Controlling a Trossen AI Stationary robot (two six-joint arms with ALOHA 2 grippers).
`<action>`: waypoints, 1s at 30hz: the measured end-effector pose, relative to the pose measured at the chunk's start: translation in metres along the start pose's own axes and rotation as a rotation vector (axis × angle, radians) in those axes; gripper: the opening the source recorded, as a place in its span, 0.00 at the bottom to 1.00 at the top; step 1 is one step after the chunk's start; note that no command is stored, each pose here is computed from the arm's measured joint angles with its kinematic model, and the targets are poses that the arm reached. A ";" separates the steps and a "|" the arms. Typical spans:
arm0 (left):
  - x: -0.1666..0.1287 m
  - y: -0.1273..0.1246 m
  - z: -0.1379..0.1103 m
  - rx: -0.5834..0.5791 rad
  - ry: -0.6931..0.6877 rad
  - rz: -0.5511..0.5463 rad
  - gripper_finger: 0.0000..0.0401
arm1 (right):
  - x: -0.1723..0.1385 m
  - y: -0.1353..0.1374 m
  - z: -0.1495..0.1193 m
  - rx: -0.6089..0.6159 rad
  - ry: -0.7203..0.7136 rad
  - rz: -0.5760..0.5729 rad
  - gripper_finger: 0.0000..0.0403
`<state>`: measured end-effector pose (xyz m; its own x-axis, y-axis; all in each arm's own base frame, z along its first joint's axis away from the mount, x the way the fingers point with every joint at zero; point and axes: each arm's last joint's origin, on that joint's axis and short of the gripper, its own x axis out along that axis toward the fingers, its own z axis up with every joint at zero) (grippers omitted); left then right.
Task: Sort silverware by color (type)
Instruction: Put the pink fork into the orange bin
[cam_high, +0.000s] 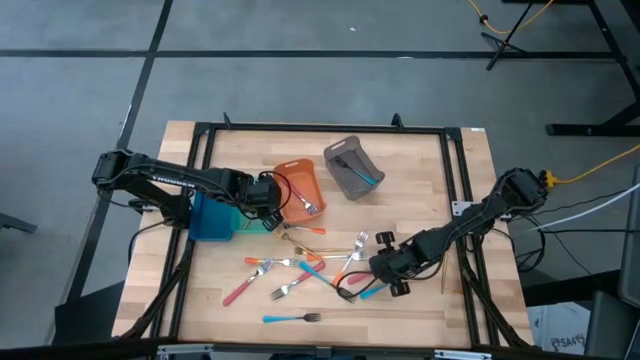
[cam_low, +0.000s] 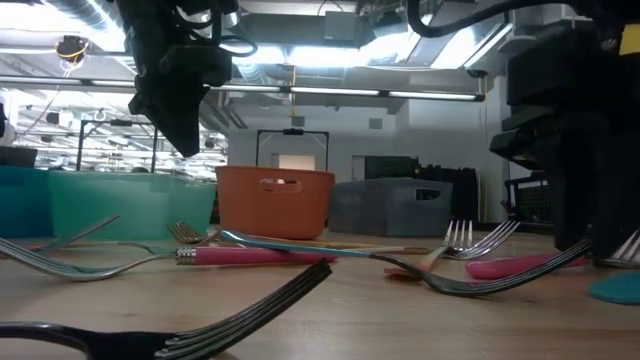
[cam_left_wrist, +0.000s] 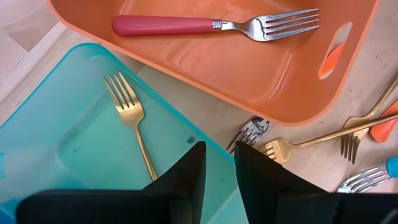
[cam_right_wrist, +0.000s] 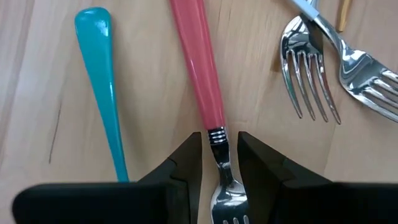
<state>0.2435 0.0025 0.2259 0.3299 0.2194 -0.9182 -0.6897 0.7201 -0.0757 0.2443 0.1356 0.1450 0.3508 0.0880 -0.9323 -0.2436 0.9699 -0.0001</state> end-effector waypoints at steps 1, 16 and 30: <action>0.000 0.000 0.000 0.000 0.000 0.000 0.20 | 0.001 0.000 0.000 0.000 0.000 -0.001 0.24; 0.000 -0.001 0.001 -0.002 -0.007 -0.008 0.20 | 0.015 0.002 0.000 -0.002 0.029 0.002 0.23; 0.000 -0.001 0.001 -0.002 -0.007 -0.009 0.20 | 0.016 0.002 -0.001 -0.003 0.039 0.011 0.05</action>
<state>0.2445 0.0024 0.2262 0.3402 0.2177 -0.9148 -0.6883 0.7205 -0.0844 0.2484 0.1386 0.1299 0.3129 0.0899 -0.9455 -0.2500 0.9682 0.0093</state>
